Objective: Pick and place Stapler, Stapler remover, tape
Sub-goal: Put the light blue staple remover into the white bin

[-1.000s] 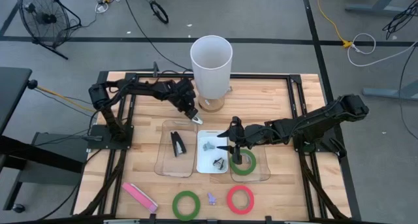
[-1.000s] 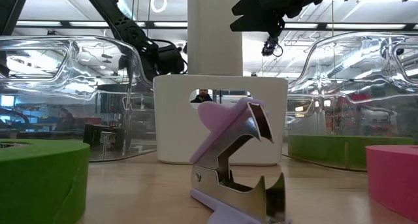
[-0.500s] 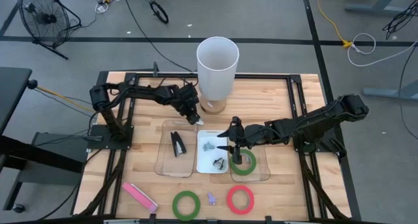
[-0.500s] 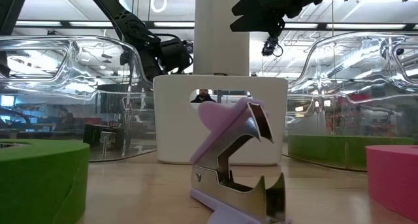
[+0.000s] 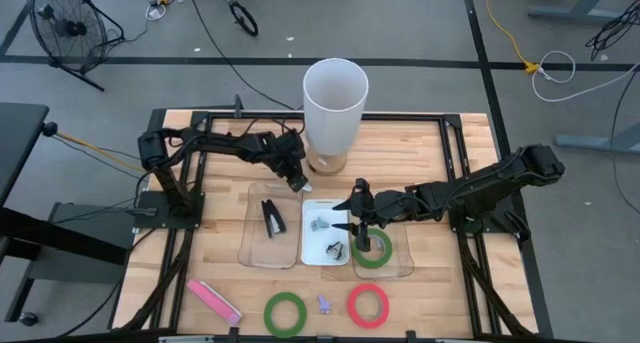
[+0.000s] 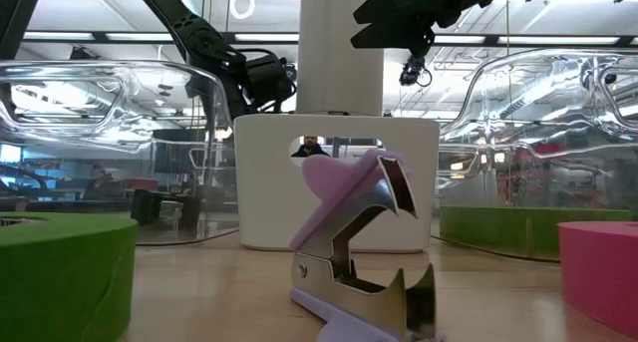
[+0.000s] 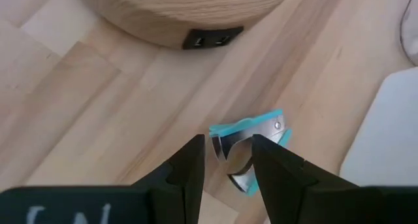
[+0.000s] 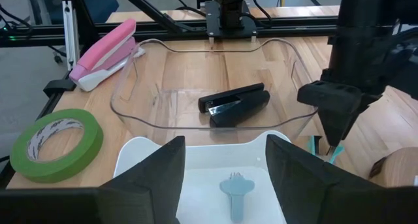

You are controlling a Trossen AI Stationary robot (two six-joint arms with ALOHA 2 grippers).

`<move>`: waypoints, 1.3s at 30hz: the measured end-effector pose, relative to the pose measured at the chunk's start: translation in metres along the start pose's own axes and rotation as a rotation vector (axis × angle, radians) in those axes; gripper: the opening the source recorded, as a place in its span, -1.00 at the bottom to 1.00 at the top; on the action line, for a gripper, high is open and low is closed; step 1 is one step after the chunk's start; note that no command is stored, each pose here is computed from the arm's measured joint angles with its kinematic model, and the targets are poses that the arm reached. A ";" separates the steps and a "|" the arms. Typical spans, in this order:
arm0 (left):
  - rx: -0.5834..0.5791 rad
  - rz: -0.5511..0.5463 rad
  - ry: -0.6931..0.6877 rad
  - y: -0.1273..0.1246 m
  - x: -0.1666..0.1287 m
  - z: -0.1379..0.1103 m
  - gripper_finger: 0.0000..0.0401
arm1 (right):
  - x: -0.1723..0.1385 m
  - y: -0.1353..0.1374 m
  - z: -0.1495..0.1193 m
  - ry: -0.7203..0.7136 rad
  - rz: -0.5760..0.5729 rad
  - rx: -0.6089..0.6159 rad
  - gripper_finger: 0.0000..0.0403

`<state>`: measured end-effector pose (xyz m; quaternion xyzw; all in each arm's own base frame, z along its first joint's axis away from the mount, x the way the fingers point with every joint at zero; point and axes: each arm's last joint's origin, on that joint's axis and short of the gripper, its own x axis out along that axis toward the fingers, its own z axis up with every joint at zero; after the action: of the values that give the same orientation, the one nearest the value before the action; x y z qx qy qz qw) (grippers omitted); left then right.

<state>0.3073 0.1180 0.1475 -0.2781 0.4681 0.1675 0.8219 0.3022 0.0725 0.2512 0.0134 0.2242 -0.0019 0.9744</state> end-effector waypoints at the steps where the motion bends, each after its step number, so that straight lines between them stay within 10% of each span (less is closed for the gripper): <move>1: 0.001 0.004 0.001 0.000 0.001 0.000 -0.35 | 0.000 0.000 0.000 0.000 0.000 0.000 0.05; 9: 0.002 0.027 0.011 0.001 0.005 -0.002 -0.38 | 0.000 0.000 0.000 0.000 0.000 0.000 0.05; 16: 0.042 0.023 0.007 0.001 0.005 -0.001 -0.93 | 0.000 0.000 0.000 0.000 0.000 0.000 0.05; 39: -0.002 0.131 0.025 0.022 -0.008 0.000 -1.00 | 0.000 0.000 0.000 0.000 0.000 -0.001 0.05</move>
<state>0.2916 0.1353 0.1479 -0.2500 0.4952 0.2179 0.8030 0.3022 0.0725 0.2511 0.0128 0.2243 -0.0018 0.9744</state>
